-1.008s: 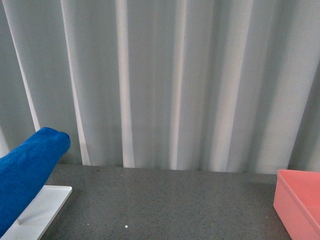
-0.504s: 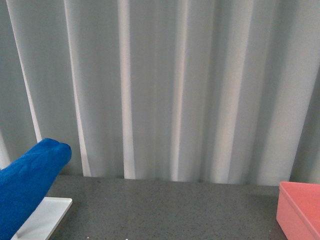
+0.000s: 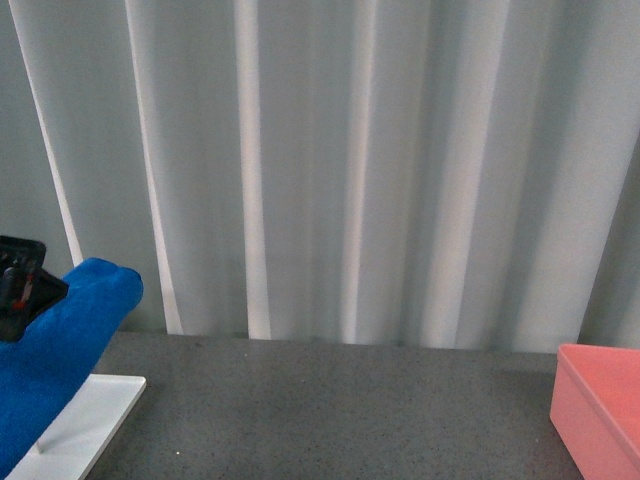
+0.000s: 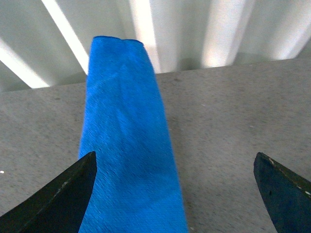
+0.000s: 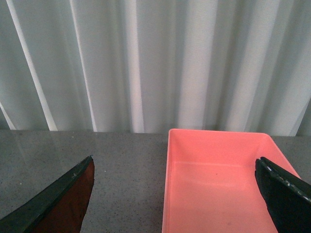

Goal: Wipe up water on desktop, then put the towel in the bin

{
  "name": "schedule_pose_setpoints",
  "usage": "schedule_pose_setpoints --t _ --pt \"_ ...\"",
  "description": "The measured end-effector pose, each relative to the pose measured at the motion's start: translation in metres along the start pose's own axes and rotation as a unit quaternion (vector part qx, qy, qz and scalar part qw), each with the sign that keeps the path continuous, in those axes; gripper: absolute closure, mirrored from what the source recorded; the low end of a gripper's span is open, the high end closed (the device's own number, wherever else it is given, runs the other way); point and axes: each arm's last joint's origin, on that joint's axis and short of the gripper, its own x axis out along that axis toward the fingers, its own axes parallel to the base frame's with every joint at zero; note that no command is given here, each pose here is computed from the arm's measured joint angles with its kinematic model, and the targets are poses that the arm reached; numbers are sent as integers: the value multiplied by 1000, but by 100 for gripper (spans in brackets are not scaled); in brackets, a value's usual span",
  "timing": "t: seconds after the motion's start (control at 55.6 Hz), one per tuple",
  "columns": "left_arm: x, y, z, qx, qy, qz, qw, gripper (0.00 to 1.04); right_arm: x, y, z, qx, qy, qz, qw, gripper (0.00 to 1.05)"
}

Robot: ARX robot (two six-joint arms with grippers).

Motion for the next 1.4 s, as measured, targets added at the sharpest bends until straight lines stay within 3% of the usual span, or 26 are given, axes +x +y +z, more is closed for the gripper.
schedule_pose_setpoints --t 0.198,0.432,0.972,1.403 --pt "43 12 11 17 14 20 1000 7 0 0 0 0 0 0 1000 7" --pt "82 17 -19 25 75 19 997 7 0 0 0 0 0 0 1000 7" --pt "101 21 -44 -5 117 47 992 7 0 0 0 0 0 0 1000 7" --pt "93 28 -38 -17 107 44 993 76 0 0 0 0 0 0 1000 7"
